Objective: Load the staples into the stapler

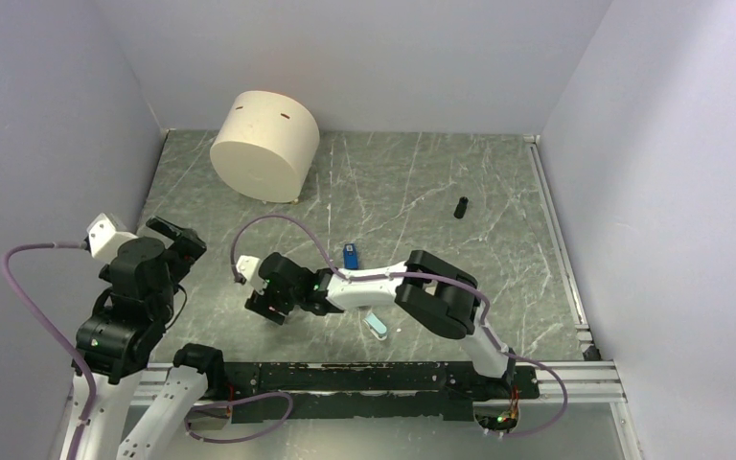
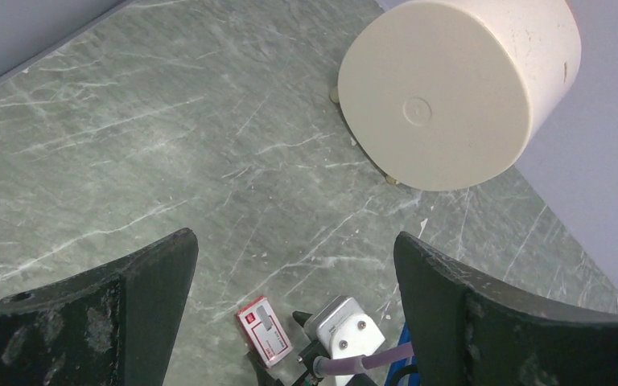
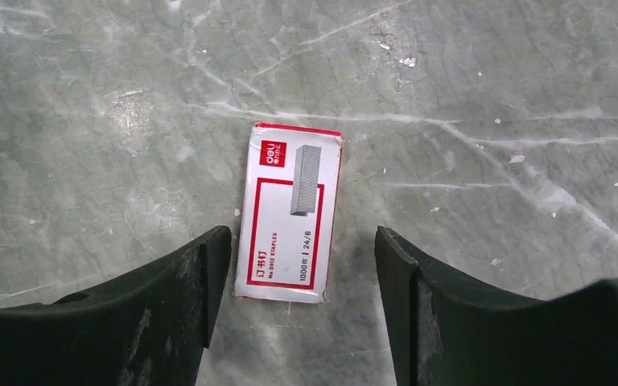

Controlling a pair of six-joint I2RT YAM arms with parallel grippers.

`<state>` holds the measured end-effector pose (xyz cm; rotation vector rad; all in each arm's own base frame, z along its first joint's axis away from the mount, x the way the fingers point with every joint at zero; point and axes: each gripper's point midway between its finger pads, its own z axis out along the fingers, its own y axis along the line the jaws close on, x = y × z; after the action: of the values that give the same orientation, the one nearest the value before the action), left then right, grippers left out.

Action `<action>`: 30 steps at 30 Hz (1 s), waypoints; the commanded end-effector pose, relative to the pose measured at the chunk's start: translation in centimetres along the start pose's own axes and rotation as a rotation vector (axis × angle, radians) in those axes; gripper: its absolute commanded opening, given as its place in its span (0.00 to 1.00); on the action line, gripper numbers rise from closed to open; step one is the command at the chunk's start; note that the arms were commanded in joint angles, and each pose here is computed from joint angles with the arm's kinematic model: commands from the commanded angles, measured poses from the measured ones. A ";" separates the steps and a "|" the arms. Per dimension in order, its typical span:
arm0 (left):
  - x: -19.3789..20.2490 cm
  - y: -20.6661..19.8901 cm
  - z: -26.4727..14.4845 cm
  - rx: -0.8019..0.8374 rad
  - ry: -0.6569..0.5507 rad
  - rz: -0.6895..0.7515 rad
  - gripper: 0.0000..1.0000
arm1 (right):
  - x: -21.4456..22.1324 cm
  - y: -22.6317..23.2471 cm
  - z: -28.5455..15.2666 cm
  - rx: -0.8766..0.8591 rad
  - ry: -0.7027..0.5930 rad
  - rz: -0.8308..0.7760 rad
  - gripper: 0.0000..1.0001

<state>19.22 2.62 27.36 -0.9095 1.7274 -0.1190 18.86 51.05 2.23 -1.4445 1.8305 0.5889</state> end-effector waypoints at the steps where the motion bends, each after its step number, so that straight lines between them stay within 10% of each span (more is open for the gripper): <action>1: 0.7 0.0 0.3 0.000 0.028 0.025 0.96 | 1.0 -0.4 0.8 0.012 0.054 0.018 0.70; 13: 2.8 -2.2 0.9 0.101 0.120 0.050 0.96 | 2.4 -2.2 1.0 0.085 0.104 0.036 0.48; 30: 9.9 -7.8 5.8 0.236 0.391 0.090 0.85 | 4.8 -6.3 -2.7 -0.017 0.032 0.006 0.46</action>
<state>25.88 -5.43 22.99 -0.7128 2.0088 -0.3986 24.20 45.55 1.92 -1.3980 1.8707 0.5760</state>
